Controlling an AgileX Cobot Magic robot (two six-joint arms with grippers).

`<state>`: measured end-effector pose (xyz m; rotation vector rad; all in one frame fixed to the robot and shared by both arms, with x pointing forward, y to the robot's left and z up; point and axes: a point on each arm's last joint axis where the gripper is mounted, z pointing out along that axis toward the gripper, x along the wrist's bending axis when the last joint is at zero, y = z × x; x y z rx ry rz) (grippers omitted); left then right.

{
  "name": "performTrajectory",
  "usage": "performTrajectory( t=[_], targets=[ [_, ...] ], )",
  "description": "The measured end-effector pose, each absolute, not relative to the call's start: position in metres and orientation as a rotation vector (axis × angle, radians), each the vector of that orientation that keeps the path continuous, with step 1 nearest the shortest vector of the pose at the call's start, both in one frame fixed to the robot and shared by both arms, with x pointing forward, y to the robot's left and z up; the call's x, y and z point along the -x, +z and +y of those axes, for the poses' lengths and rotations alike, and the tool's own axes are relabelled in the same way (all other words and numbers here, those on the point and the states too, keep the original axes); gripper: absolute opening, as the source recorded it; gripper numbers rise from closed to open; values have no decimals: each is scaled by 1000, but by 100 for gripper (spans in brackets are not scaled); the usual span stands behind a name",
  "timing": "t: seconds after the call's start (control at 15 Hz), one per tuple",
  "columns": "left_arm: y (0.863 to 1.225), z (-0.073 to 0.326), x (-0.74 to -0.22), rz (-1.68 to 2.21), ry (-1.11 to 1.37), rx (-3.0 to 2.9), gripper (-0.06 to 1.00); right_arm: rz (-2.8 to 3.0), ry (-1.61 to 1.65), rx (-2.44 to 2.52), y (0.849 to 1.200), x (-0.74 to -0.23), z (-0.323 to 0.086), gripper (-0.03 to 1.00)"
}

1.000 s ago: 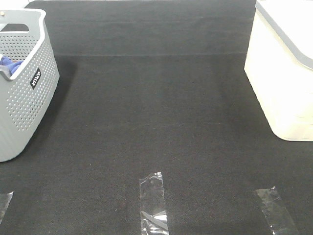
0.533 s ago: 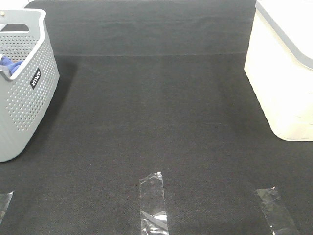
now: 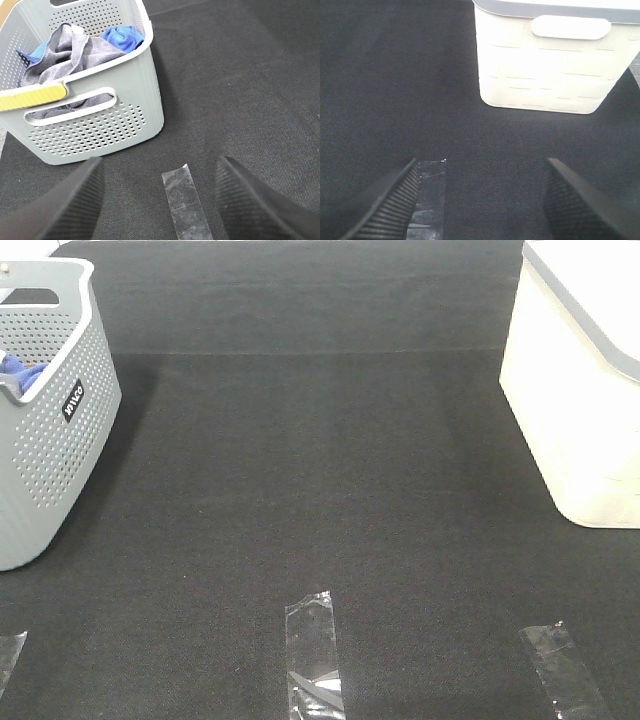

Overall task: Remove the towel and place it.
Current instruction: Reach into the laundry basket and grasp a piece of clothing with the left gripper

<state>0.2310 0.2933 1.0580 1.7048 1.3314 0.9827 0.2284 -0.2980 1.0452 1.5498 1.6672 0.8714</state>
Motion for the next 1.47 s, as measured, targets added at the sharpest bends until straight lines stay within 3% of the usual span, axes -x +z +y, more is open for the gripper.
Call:
performTrajectory(
  t=[1.07, 1.47],
  targets=[
    [1059, 293, -231, 1326, 990, -1697, 62, 1667, 871, -1550, 1045, -228, -298, 66],
    [1092, 302, -271, 1237, 1250, -1584, 62, 1667, 871, -1550, 1045, -228, -298, 66]
  ],
)
